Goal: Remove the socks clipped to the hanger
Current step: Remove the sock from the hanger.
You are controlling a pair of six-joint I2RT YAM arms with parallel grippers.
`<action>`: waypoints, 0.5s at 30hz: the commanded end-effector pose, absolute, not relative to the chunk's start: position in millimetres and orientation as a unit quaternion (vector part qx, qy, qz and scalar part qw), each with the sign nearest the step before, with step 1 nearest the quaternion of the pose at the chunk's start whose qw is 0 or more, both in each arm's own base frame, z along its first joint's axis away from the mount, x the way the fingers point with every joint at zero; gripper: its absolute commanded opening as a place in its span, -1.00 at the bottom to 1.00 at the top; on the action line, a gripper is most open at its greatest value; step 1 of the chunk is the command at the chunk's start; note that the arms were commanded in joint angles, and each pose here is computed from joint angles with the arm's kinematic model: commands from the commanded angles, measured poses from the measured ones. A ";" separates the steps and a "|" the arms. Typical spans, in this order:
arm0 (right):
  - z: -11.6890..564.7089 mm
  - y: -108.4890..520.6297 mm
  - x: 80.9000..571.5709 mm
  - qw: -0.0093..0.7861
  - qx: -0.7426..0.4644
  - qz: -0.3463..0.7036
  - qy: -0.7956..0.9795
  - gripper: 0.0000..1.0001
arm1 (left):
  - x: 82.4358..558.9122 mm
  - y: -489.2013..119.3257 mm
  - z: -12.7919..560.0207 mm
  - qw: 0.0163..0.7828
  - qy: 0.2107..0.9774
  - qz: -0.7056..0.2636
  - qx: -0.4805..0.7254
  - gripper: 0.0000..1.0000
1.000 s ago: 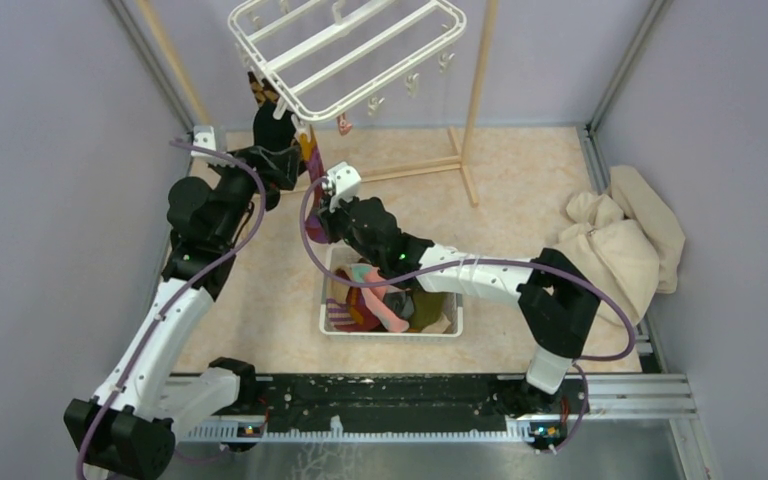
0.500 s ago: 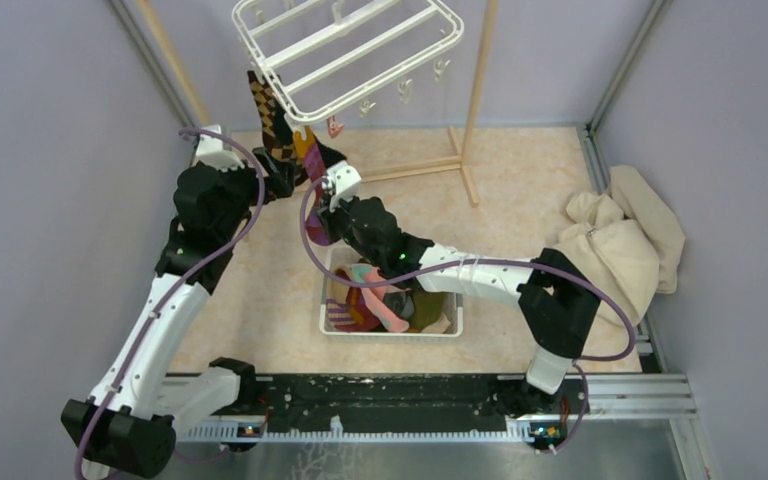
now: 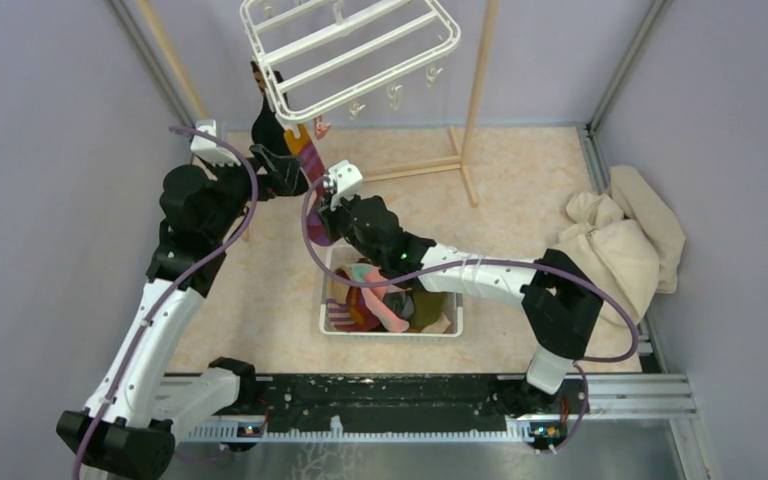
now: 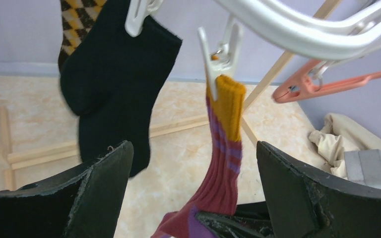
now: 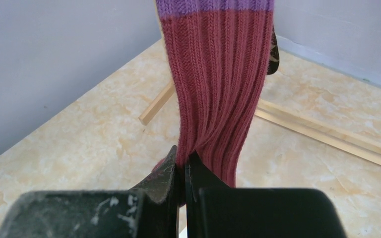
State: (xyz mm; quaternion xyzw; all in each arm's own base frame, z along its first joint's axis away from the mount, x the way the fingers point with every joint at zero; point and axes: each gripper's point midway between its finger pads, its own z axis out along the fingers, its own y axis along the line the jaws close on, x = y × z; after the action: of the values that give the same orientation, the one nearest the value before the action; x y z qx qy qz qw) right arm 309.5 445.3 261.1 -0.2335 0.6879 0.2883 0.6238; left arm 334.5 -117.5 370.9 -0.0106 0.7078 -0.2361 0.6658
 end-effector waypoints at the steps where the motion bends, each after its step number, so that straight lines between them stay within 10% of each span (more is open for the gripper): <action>1: 311.2 437.0 304.8 0.659 -0.212 0.307 0.653 -1.00 | 335.9 -130.2 408.7 0.687 0.676 -0.267 0.011 0.98; 15: 312.3 437.8 305.1 0.661 -0.215 0.305 0.652 -1.00 | 358.6 -122.8 420.7 0.718 0.644 -0.262 -0.029 0.98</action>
State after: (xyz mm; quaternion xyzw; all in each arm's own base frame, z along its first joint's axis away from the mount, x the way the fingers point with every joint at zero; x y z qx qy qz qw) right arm 309.5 442.9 266.9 -0.2356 0.6833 0.2852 0.6295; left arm 356.6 -124.3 400.1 -0.0191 0.6783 -0.2528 0.6896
